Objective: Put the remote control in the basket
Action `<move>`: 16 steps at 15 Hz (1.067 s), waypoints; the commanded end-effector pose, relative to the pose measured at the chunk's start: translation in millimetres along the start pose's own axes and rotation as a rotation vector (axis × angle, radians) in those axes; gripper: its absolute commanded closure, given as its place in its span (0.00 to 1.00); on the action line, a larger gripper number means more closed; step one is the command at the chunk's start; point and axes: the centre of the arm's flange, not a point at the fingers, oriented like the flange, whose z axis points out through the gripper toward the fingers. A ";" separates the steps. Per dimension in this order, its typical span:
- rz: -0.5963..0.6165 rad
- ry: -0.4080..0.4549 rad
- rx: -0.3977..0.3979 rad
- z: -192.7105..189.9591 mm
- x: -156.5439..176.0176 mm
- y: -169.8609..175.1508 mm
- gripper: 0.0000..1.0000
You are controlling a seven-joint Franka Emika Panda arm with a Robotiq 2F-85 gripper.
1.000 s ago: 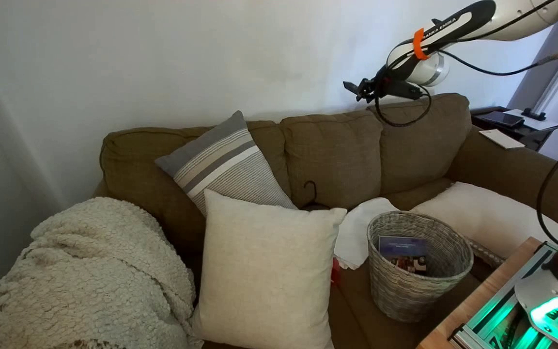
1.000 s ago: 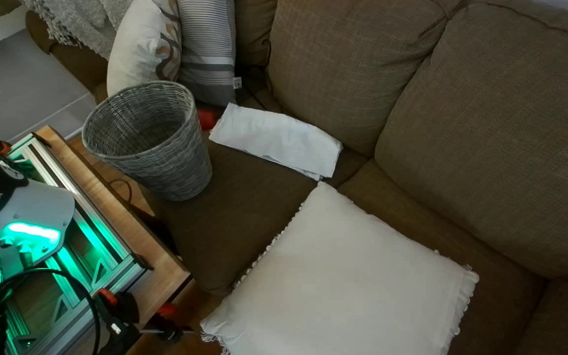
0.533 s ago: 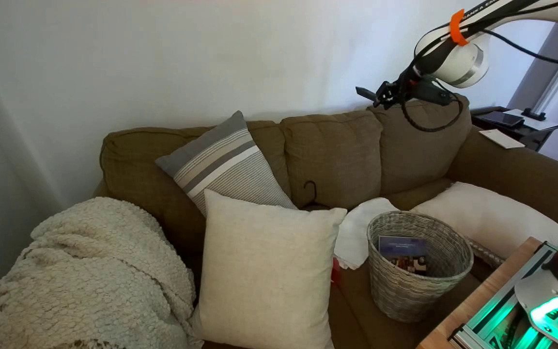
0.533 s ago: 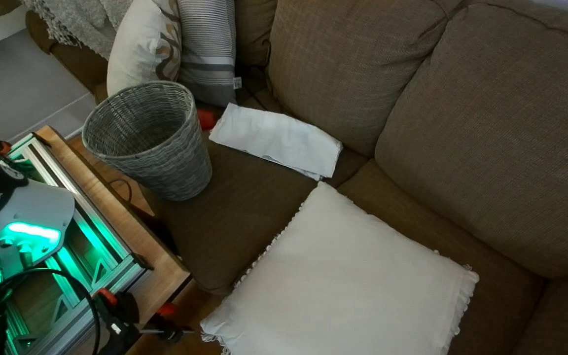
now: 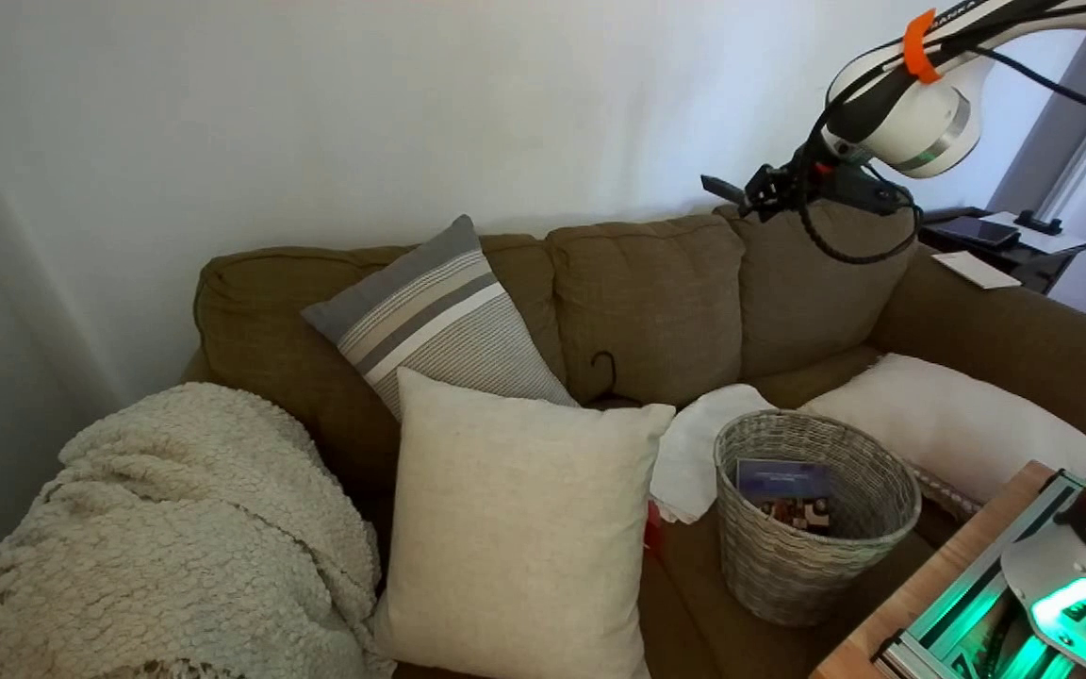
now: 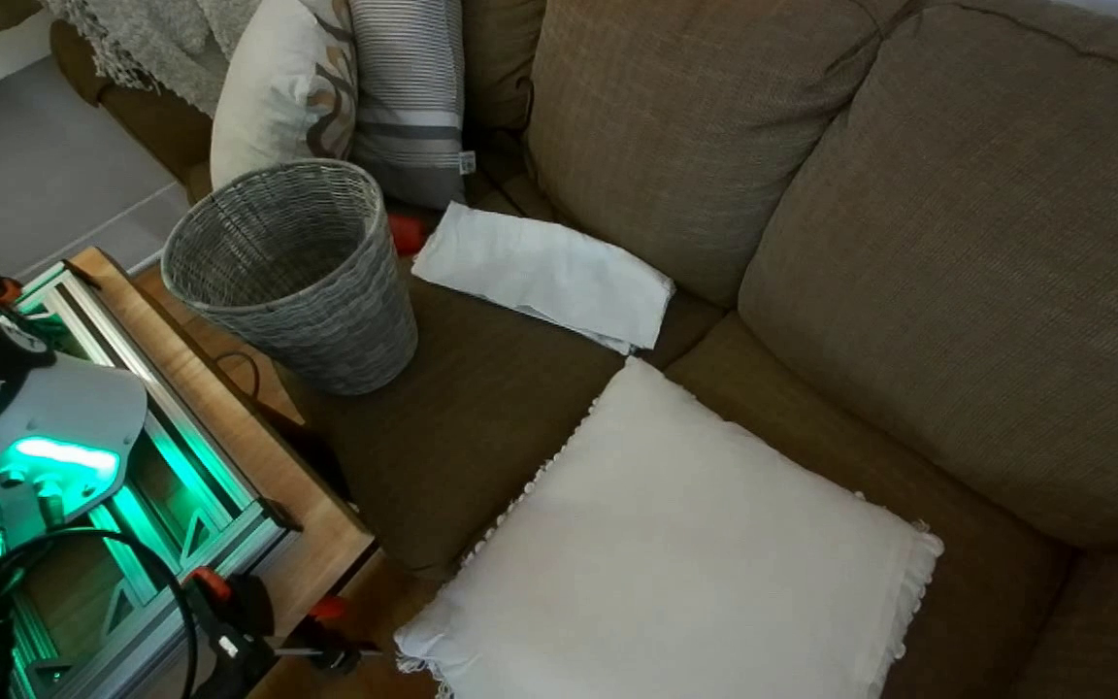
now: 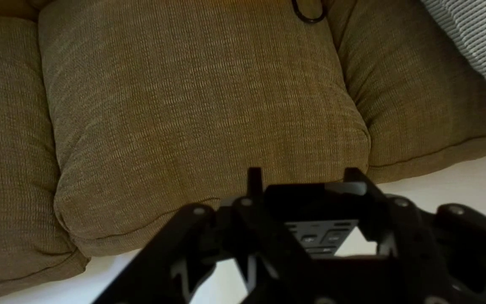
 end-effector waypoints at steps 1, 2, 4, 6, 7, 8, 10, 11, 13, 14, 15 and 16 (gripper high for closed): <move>0.001 -0.001 0.000 1.3 0.3 0.1 0.49; 0.001 -0.003 0.000 2.0 0.3 0.4 0.49; 0.001 -0.003 0.000 2.1 0.2 0.4 0.49; 0.001 -0.003 0.000 2.1 0.2 0.4 0.49; 0.001 -0.003 0.000 2.1 0.2 0.4 0.49; 0.001 -0.003 0.000 2.1 0.2 0.4 0.74; 0.014 -0.126 0.027 6.4 -11.5 -3.8 0.74; 0.014 -0.198 0.041 7.9 -20.6 -5.1 0.74; 0.017 -0.323 0.096 2.0 -42.4 -7.0 0.74; 0.017 -0.388 0.124 -3.4 -52.7 -8.5 0.74; 0.013 -0.459 0.145 -11.4 -63.0 -9.7 0.74; 0.011 -0.529 0.175 -21.8 -71.2 -11.0 0.74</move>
